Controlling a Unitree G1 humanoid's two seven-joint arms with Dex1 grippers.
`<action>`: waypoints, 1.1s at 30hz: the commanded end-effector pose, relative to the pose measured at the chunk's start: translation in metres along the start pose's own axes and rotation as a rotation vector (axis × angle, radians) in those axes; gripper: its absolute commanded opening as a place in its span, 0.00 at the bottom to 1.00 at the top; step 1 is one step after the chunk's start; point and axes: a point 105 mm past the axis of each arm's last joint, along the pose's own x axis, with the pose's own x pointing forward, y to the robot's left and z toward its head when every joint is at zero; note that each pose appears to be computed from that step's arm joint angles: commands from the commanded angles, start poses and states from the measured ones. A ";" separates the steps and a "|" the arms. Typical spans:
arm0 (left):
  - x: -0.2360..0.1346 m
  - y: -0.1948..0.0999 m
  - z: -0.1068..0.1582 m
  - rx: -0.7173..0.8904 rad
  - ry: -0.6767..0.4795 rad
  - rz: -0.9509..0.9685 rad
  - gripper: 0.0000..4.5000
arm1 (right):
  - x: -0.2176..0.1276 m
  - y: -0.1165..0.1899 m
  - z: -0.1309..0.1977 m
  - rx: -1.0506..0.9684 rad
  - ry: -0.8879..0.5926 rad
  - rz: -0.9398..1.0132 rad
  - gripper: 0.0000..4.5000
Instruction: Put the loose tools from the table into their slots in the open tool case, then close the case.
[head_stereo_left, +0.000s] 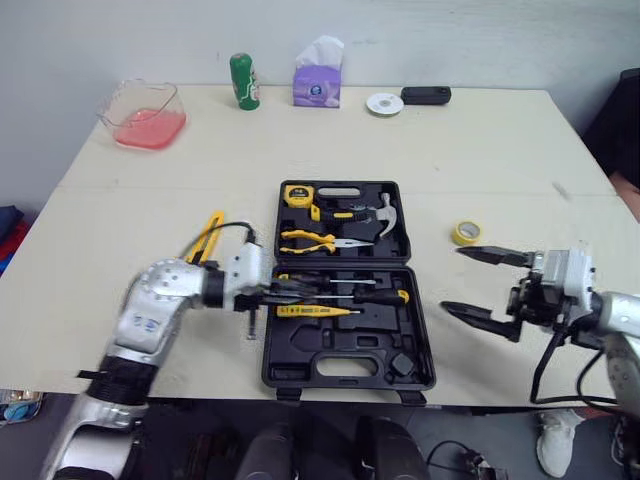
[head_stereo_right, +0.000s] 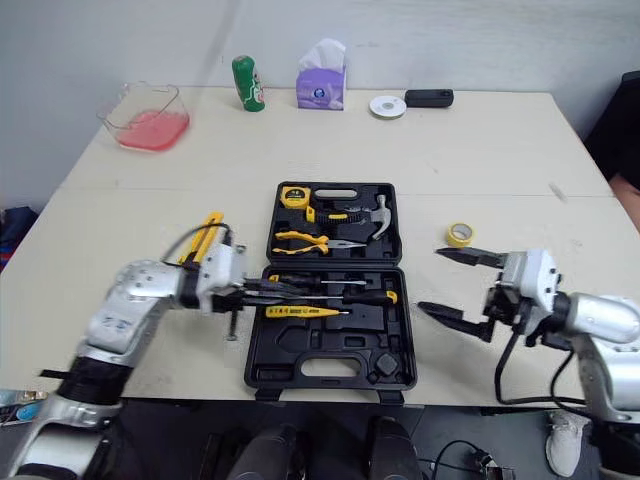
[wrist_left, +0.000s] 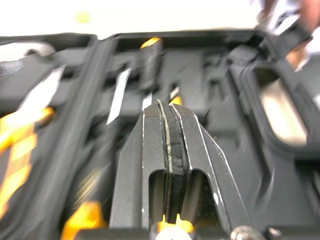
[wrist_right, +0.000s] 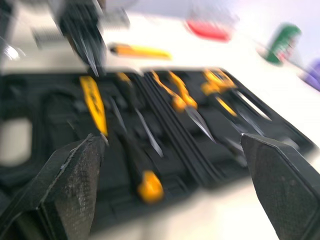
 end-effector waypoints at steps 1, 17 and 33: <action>-0.040 0.007 0.000 -0.027 0.002 0.164 0.19 | -0.037 -0.027 -0.005 -0.046 0.049 -0.162 1.00; -0.254 -0.007 -0.060 -0.183 0.272 1.171 0.99 | -0.134 -0.062 -0.071 -0.022 0.183 -0.655 1.00; -0.274 -0.021 -0.065 -0.235 0.324 1.281 0.99 | -0.140 -0.058 -0.095 0.022 0.199 -0.675 1.00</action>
